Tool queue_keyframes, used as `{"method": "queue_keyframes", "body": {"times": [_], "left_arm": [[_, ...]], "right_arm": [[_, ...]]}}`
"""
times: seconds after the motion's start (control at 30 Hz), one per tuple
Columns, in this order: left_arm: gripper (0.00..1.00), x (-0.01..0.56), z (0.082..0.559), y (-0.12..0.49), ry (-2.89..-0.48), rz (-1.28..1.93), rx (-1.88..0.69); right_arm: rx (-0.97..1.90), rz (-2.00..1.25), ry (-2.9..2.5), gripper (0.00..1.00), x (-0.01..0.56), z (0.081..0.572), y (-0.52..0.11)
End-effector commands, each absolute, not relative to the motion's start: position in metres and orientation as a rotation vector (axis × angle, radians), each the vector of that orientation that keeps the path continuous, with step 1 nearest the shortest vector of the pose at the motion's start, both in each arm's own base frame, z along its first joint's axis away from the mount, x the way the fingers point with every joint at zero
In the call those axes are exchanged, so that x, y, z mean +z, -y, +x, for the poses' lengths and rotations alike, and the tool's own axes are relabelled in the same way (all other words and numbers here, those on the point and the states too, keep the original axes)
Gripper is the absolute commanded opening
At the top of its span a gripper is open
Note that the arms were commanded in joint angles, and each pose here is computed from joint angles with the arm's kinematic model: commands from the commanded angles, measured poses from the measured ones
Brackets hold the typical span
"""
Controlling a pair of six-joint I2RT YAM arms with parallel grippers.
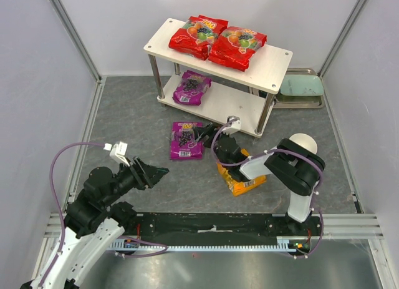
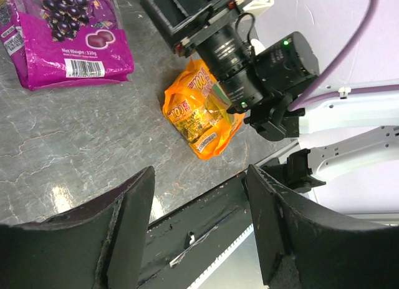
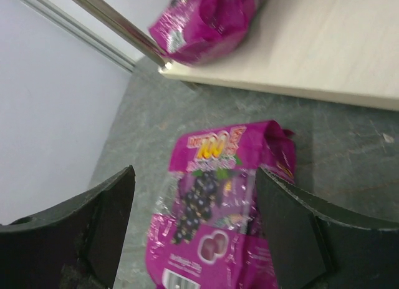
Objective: Place and organize the candy bags onto the shelf
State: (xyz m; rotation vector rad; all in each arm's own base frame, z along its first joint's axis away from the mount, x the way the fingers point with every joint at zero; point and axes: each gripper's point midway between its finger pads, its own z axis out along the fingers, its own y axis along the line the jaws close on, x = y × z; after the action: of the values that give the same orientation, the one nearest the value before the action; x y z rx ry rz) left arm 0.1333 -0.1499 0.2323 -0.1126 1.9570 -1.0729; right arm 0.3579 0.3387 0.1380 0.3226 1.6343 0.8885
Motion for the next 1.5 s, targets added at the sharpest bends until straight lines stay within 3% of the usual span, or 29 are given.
{"method": "queue_keyframes", "body": {"times": [0.0,0.47,0.93,1.03,1.07,1.13,1.17,1.27,1.47], "left_arm": [[0.67,0.235,0.129,0.153,-1.952,-0.111,-1.116],[0.67,0.229,0.13,0.153,-1.962,-0.12,-1.11],[0.67,0.228,0.129,0.153,-1.961,-0.122,-1.114],[0.67,0.229,0.129,0.153,-1.96,-0.121,-1.115],[0.67,0.229,0.129,0.153,-1.958,-0.119,-1.114],[0.67,0.229,0.129,0.153,-1.957,-0.121,-1.113],[0.67,0.228,0.129,0.153,-1.959,-0.12,-1.114],[0.67,0.228,0.128,0.153,-1.96,-0.119,-1.115],[0.67,0.227,0.128,0.153,-1.962,-0.115,-1.116]], "right_arm": [[0.889,0.316,-1.698,0.85,0.118,0.359,-0.347],[0.922,0.244,-1.846,0.79,0.078,0.355,-0.371],[0.752,0.208,-2.004,0.76,0.042,0.355,-0.363],[0.753,0.211,-2.016,0.54,0.038,0.353,-0.362],[0.766,0.226,-2.008,0.41,0.04,0.352,-0.361],[0.78,0.255,-1.988,0.29,0.043,0.349,-0.355],[0.811,0.275,-1.951,0.17,0.052,0.35,-0.355],[0.88,0.321,-1.858,0.0,0.074,0.346,-0.345],[1.008,0.278,-1.688,0.0,0.129,0.328,-0.331]]}}
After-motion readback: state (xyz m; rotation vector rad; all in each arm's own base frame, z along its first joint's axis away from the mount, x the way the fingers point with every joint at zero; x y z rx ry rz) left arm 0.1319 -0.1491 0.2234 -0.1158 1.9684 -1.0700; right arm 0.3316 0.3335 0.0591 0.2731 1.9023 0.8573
